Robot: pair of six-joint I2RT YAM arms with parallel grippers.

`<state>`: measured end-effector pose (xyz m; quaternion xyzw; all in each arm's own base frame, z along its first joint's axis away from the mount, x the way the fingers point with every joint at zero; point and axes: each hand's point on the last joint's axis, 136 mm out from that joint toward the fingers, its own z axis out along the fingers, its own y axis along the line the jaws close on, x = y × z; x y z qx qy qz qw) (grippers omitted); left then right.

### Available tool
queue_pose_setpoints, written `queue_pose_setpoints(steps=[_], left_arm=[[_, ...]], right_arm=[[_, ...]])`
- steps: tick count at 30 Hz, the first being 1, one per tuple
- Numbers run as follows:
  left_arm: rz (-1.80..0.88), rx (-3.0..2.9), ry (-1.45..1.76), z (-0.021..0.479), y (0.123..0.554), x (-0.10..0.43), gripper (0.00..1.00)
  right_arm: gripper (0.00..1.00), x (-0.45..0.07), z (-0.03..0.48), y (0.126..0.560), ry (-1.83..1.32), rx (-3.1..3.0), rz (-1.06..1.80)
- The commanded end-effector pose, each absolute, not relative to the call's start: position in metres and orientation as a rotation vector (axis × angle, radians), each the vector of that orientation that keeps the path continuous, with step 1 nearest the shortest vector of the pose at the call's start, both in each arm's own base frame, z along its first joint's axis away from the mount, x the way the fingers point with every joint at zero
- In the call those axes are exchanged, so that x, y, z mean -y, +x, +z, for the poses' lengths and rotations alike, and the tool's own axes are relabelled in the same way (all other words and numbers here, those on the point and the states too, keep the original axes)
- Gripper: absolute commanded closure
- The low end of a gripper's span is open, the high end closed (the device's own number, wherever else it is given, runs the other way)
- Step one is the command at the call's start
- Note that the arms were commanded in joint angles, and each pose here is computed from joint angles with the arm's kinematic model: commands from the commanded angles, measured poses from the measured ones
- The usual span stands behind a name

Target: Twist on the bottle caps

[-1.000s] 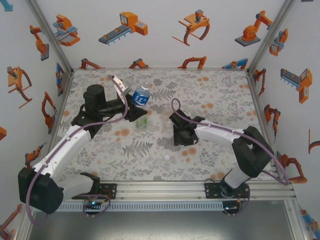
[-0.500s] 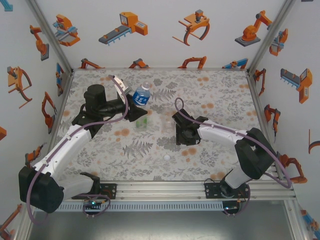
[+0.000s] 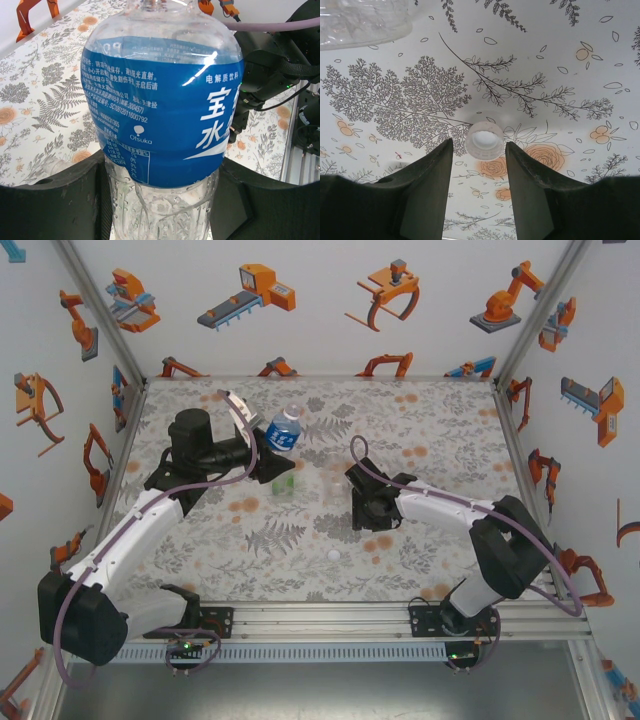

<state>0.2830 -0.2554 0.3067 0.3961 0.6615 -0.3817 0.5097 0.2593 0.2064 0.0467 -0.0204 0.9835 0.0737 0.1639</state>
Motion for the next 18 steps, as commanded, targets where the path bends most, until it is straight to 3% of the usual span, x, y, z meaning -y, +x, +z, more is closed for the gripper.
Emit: queue_pose_setpoints(steps=[1, 18], left_arm=[[-0.928, -1.538, 0.956, 0.3273, 0.2826, 0.2586, 0.90], [-0.929, -1.537, 0.957, 0.3273, 0.2825, 0.2585, 0.89]], right_arm=[[0.55, -0.2064, 0.0597, 0.2647, -0.050, -2.770, 0.223], [0.58, -0.2077, 0.0597, 0.2650, -0.052, -2.769, 0.232]])
